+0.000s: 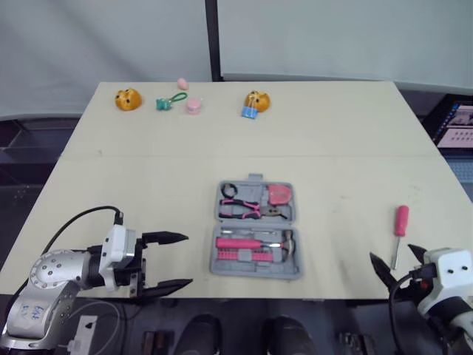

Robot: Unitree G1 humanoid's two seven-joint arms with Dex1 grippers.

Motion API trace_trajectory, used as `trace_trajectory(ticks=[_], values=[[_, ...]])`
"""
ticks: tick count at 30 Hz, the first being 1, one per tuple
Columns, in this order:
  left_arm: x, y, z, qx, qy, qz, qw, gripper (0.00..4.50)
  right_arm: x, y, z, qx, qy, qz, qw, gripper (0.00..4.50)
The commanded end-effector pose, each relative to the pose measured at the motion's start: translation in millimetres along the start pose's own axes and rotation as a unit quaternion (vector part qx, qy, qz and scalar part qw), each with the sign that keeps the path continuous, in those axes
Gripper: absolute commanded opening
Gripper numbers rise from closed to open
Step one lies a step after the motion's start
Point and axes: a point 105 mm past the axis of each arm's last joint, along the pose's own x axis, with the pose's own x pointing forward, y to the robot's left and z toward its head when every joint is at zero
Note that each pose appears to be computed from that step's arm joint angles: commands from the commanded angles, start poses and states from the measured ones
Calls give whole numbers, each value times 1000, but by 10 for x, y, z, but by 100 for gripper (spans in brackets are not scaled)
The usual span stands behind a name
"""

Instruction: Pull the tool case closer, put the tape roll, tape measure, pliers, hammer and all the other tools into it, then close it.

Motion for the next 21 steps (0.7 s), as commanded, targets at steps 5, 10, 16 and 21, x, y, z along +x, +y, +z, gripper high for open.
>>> trace_trajectory(ticks=[5,10,16,21], values=[[15,-5,55,19,-2,-3,1000,445,3,-300,101,4,9,-67,998,450],[27,-15,61,19,-2,-6,1000,445,51,-340,79,42,70,-58,995,450],[48,-20,57,18,0,-11,1000,445,177,-511,163,89,173,-63,979,450],[74,-29,65,20,-1,-14,1000,445,319,-766,354,129,212,-89,965,450]])
